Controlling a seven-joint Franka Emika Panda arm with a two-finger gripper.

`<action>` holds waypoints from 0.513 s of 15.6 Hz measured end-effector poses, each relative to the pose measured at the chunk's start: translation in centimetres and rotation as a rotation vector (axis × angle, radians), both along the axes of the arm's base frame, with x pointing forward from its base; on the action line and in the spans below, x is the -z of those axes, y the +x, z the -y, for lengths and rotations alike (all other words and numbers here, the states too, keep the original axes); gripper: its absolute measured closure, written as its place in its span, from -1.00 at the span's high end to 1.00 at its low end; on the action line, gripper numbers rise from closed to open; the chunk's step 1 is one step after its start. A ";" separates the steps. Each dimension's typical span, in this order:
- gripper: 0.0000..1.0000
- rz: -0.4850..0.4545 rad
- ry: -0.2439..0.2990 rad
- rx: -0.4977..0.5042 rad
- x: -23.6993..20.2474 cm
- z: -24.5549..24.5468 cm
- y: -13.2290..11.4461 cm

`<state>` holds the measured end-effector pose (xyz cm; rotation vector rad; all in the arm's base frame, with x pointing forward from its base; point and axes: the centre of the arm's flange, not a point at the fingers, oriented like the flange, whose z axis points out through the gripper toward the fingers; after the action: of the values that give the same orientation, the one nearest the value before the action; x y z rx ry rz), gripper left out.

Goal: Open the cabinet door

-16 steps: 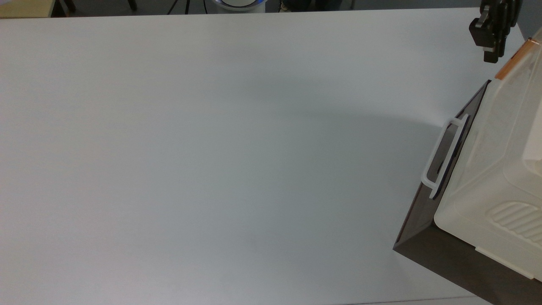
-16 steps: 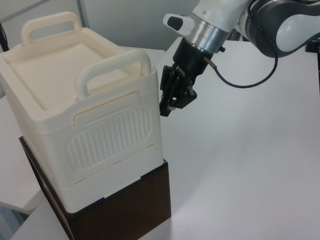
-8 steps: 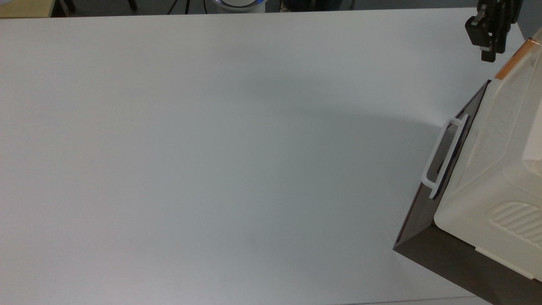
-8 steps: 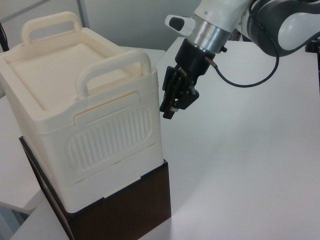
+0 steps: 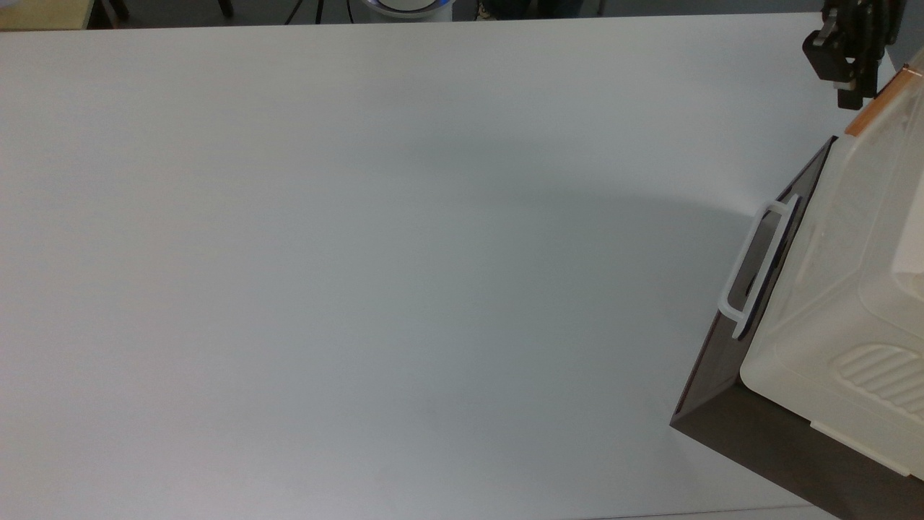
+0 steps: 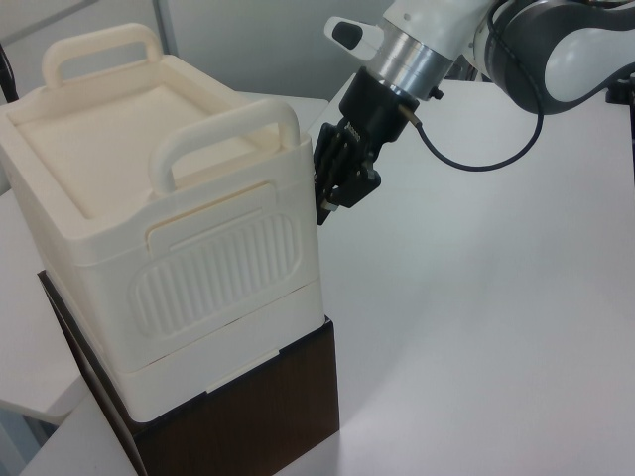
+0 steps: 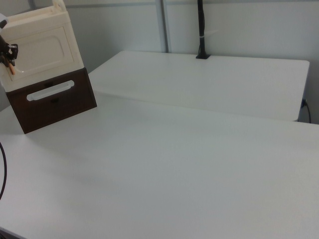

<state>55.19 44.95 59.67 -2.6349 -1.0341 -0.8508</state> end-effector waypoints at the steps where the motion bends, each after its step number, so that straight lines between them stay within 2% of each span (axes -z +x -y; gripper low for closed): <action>1: -0.55 0.000 0.000 0.000 0.0 0.0 0.0; 2: -0.56 0.000 0.000 -0.001 0.0 0.0 0.0; 4: -0.74 0.000 0.000 -0.009 0.0 -0.5 -0.4; 7: -0.65 0.001 -0.001 -0.005 0.0 -0.3 -0.2; 8: -0.54 0.001 -0.002 -0.004 0.0 -0.2 -0.1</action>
<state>55.04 45.17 59.64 -2.6337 -1.0409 -0.8514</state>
